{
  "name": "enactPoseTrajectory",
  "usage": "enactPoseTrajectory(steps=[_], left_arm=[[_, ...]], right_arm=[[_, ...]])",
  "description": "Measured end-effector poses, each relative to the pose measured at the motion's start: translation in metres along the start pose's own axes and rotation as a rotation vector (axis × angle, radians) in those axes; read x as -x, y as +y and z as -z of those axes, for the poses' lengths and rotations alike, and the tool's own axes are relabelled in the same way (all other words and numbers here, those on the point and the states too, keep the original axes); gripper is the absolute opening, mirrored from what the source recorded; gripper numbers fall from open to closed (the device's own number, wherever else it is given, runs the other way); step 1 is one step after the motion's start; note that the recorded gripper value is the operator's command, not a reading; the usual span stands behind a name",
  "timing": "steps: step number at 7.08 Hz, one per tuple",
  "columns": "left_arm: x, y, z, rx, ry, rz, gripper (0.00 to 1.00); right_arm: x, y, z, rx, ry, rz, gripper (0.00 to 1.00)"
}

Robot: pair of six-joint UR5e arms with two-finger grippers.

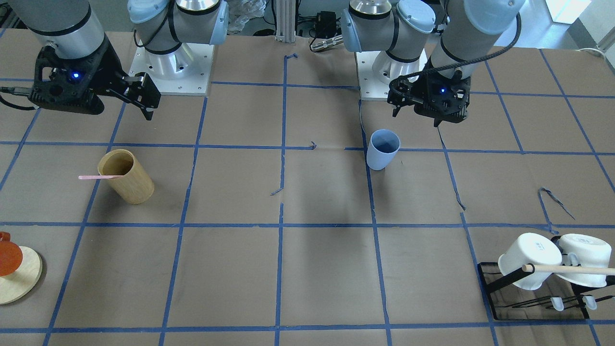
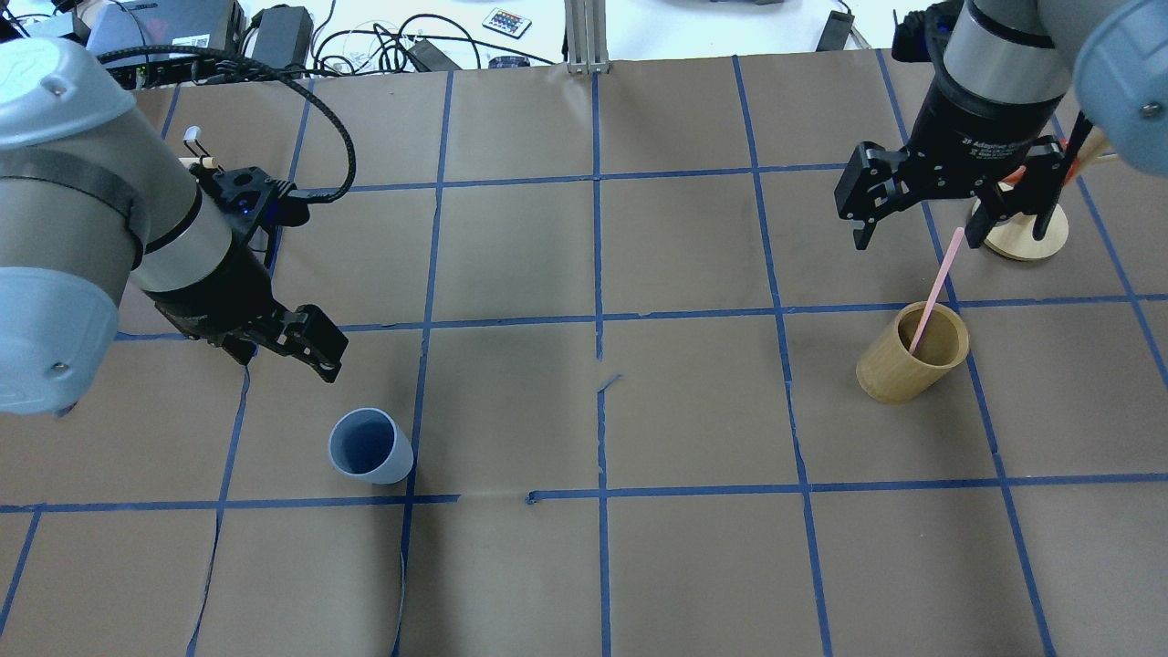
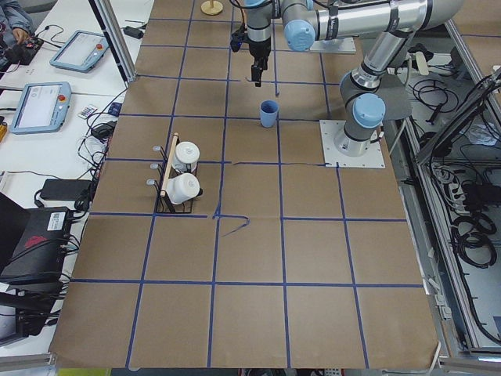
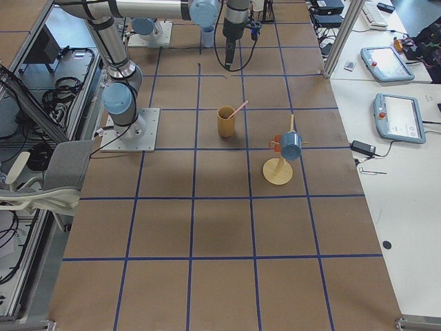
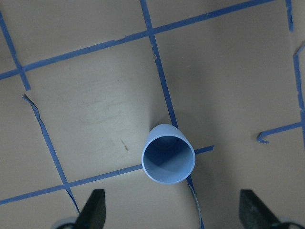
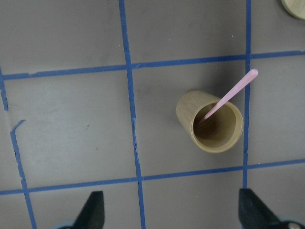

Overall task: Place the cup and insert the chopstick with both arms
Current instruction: 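Lower left gripper onto the light-blue cup while right gripper descends to chopstick, then slide the blue cup centerward with left gripper while right gripper grasps pink chopstick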

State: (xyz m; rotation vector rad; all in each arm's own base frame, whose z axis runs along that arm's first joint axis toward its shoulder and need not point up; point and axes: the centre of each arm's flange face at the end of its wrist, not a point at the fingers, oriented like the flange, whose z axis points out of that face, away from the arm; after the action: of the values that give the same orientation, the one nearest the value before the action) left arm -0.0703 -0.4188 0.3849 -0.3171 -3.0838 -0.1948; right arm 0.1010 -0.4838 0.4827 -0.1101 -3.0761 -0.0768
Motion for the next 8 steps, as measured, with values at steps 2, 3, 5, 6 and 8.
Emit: enactPoseTrajectory(steps=[2, 3, 5, 6, 8], left_arm=[[0.025, -0.002, -0.050, 0.013, 0.029, 0.116, 0.96], [0.026, -0.001, -0.077, 0.024, 0.043, 0.181, 0.98], [0.023, 0.005, -0.113, 0.063, 0.055, 0.220, 0.76], [0.021, 0.008, -0.123, 0.081, 0.063, 0.227, 0.18], [0.019, 0.011, -0.138, 0.085, 0.064, 0.237, 0.00]], right_arm=[[-0.009, -0.014, 0.002, -0.122, 0.089, 0.003, 0.99], [-0.020, -0.018, -0.013, -0.150, 0.155, -0.012, 0.99], [-0.037, -0.019, -0.063, -0.233, 0.188, -0.093, 1.00], [-0.039, -0.016, -0.091, -0.305, 0.186, -0.130, 1.00], [-0.042, -0.007, -0.122, -0.379, 0.183, -0.166, 1.00]])
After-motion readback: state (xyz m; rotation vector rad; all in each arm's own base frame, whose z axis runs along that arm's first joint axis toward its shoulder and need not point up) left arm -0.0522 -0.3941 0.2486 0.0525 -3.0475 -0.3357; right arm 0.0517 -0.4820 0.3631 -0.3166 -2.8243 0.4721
